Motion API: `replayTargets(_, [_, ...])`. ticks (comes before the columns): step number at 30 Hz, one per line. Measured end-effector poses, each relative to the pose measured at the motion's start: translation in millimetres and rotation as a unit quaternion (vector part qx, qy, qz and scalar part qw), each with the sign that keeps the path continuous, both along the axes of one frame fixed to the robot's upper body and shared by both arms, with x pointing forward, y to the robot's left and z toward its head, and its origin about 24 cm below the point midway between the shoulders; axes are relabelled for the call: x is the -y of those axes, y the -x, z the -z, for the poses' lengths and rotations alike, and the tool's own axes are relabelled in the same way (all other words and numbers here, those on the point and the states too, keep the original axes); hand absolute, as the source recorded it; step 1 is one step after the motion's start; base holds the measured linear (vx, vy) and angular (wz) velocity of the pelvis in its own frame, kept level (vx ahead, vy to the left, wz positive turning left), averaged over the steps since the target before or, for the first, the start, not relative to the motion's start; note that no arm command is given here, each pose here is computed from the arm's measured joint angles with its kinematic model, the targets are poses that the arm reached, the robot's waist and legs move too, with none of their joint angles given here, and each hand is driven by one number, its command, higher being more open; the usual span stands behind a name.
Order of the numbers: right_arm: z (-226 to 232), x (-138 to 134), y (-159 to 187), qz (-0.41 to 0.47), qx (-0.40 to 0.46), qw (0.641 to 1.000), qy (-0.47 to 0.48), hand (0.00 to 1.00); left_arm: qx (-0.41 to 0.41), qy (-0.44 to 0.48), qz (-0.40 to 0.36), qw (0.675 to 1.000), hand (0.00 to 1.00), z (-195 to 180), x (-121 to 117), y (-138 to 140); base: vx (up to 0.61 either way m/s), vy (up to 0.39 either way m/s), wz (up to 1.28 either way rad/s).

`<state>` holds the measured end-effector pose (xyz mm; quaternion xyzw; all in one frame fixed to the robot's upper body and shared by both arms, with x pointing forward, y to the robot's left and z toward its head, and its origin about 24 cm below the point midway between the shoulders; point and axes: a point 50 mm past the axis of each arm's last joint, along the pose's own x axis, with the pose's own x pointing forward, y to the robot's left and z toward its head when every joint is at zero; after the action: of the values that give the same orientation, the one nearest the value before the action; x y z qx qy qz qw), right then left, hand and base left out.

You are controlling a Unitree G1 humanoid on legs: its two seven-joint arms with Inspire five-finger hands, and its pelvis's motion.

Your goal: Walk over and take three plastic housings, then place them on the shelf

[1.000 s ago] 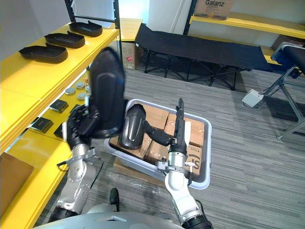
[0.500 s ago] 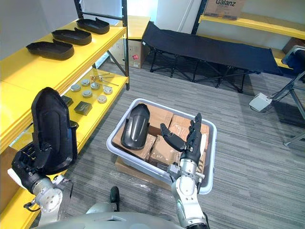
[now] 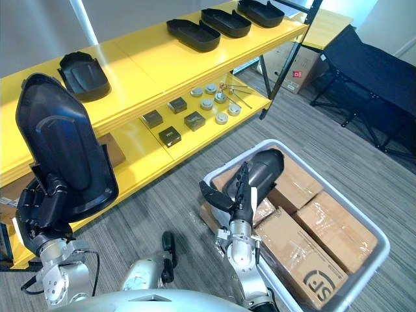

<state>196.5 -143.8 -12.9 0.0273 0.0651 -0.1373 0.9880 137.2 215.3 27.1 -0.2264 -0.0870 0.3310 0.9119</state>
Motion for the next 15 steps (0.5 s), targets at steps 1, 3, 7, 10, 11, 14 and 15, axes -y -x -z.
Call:
replayTargets(1, [-1.4,-0.1,-1.3,-0.001,0.004,1.000,0.000,1.00,0.002,-0.002,0.007,1.000,0.00,-0.6,0.5,-1.1,0.05,0.101,-0.17])
replayTargets(3, [-2.8,-0.1,-2.9,0.000,0.007,1.000,0.000,1.00,0.007,-0.007,0.034,0.999,0.00,-1.3,4.1,-3.2,0.02,0.093,-0.27])
replayTargets(7, [-1.3,-0.5,1.1,-0.001,0.003,1.000,-0.001,1.00,0.035,-0.017,0.105,0.994,0.00,-10.7,19.2,-10.5,0.00,0.081,-0.12])
replayTargets(10, [-0.6,-1.6,2.7,-0.010,0.002,1.000,0.009,1.00,0.053,-0.022,0.135,0.989,0.00,-15.6,25.4,-14.4,-0.04,0.013,-0.07])
replayTargets(11, [-1.0,-1.9,3.5,-0.017,0.005,0.999,0.031,1.00,0.058,-0.022,0.146,0.987,0.00,-16.4,28.1,-15.5,-0.05,-0.010,-0.04])
replayTargets(14, [-4.6,-4.2,2.4,-0.034,0.016,0.998,0.052,1.00,0.055,-0.007,0.175,0.983,0.00,-14.3,37.8,-17.4,-0.05,-0.016,0.03])
replayTargets(15, [-5.7,-5.7,1.8,-0.040,0.018,0.998,0.051,1.00,0.053,-0.001,0.179,0.982,0.00,-13.5,39.7,-17.7,-0.04,-0.016,0.01])
